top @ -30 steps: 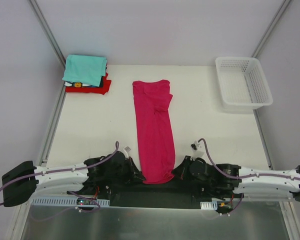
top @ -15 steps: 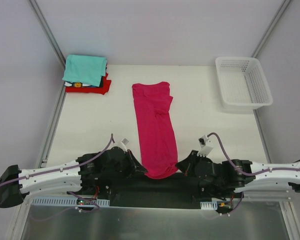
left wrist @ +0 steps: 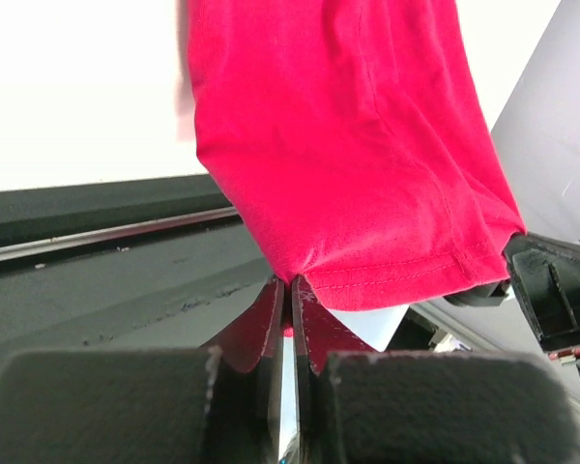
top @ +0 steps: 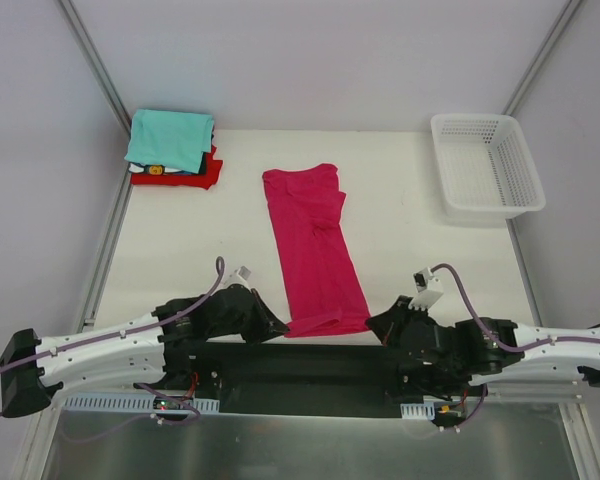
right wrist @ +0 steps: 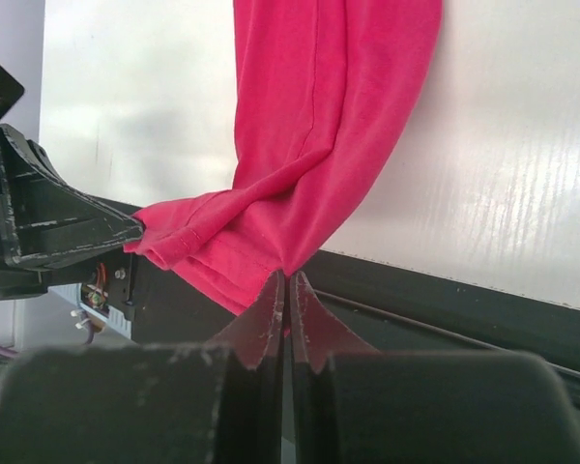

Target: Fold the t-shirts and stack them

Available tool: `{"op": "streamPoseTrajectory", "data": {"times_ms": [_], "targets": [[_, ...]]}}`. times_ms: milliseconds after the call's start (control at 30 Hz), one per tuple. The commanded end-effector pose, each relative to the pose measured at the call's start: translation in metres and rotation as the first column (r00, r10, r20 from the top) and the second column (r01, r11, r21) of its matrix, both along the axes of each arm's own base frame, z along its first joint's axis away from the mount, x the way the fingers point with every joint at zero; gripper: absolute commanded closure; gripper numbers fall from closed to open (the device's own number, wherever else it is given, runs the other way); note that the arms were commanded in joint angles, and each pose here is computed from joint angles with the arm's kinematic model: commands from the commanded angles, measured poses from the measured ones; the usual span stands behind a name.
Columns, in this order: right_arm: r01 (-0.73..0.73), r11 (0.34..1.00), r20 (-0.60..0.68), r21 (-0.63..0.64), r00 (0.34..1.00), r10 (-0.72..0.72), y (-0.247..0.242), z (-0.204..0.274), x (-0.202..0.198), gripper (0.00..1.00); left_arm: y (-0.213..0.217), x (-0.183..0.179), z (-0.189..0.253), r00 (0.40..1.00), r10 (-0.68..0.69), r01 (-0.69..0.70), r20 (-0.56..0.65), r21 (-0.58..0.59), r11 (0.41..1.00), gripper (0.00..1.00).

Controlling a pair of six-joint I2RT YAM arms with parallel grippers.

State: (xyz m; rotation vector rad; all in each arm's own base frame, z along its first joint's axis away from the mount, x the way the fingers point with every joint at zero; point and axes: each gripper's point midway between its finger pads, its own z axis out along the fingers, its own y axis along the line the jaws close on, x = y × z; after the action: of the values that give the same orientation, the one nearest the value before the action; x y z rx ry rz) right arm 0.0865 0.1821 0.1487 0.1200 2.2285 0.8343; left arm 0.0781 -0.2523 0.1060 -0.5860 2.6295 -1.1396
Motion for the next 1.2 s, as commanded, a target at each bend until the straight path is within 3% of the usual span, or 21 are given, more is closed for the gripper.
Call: {"op": "streamPoseTrajectory", "data": {"times_ms": [0,533,900,1167], "targets": [[0.047,0.998,0.070,-0.029,0.997,-0.045,-0.006,0.019,0.015,1.00,0.004,0.016,0.007,0.998,0.017,-0.020,0.061,0.052,0.998,1.00],[-0.001,0.999,0.041,-0.051,0.999,0.003,0.035,0.030,0.045,0.99,0.002,0.041,0.021,0.994,0.020,-0.027,0.104,0.072,0.997,1.00],[0.006,0.998,0.041,-0.068,0.999,-0.003,0.034,0.030,0.059,1.00,0.009,0.055,0.019,0.994,0.021,-0.031,0.108,0.086,0.996,1.00],[0.030,0.997,0.041,-0.074,0.999,-0.027,0.032,0.031,0.086,1.00,0.010,0.086,0.022,0.990,0.006,-0.022,0.139,0.116,0.993,1.00]]}}
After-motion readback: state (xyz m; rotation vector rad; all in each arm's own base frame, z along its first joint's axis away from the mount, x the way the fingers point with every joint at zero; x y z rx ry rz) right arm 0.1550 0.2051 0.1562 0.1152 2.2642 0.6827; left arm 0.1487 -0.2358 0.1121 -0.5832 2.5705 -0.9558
